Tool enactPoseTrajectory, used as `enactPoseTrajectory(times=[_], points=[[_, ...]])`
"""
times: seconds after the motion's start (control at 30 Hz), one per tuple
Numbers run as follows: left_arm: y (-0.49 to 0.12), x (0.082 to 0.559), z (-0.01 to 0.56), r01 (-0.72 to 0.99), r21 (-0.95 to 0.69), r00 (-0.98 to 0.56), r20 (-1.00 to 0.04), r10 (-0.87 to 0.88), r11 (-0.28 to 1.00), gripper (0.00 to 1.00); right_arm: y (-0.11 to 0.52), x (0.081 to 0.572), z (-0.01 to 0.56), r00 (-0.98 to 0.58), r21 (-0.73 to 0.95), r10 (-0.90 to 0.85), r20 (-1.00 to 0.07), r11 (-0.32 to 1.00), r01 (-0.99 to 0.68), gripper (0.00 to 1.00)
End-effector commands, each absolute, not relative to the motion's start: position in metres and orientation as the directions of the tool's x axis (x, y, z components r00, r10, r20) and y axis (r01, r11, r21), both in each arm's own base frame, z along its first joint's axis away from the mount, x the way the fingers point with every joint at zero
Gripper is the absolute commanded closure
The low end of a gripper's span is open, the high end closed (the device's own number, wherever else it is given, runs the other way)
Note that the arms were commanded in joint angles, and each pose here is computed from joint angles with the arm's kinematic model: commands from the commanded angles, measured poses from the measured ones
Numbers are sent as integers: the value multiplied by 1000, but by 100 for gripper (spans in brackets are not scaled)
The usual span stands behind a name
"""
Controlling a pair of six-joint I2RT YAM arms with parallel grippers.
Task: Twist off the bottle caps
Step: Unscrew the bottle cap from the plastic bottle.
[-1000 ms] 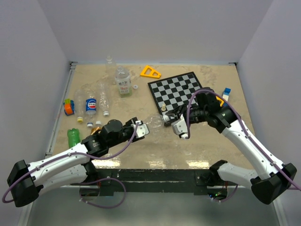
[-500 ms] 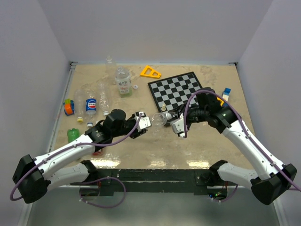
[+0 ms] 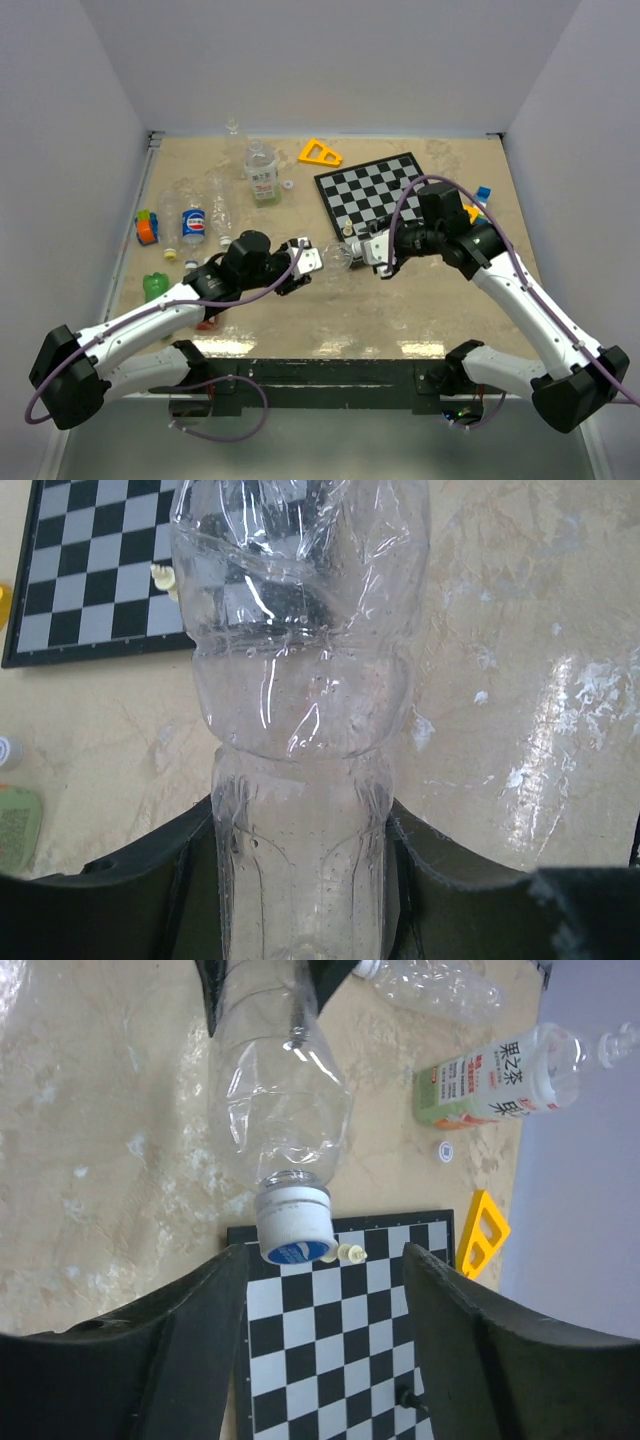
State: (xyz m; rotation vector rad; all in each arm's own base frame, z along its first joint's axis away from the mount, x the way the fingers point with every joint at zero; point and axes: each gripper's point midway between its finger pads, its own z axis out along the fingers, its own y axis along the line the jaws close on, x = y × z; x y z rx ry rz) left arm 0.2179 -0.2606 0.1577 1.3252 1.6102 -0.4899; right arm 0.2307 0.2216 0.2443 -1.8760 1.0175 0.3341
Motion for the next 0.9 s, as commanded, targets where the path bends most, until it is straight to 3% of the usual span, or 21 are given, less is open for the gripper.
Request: enactPoseTrajectory(times=[0.0, 0.3, 0.43, 0.53, 0.87], points=[[-247, 224, 155, 871, 312, 58, -832, 552, 379, 100, 230, 228, 286, 529, -560, -448, -721, -74, -825, 26], [-232, 233, 159, 821, 357, 49, -822, 568, 446, 100, 195, 230, 293, 272, -333, -454, -848, 58, -941, 2], [-233, 233, 158, 818, 355, 43, -822, 568, 452, 100, 200, 262, 294, -34, -87, -339, -940, 336, -938, 2], [-231, 235, 158, 813, 356, 35, -820, 571, 462, 100, 212, 260, 279, -120, 34, -313, -942, 267, -963, 3], [-232, 235, 157, 814, 348, 26, -822, 568, 466, 100, 245, 259, 251, -258, 205, -315, -914, 190, -960, 16]])
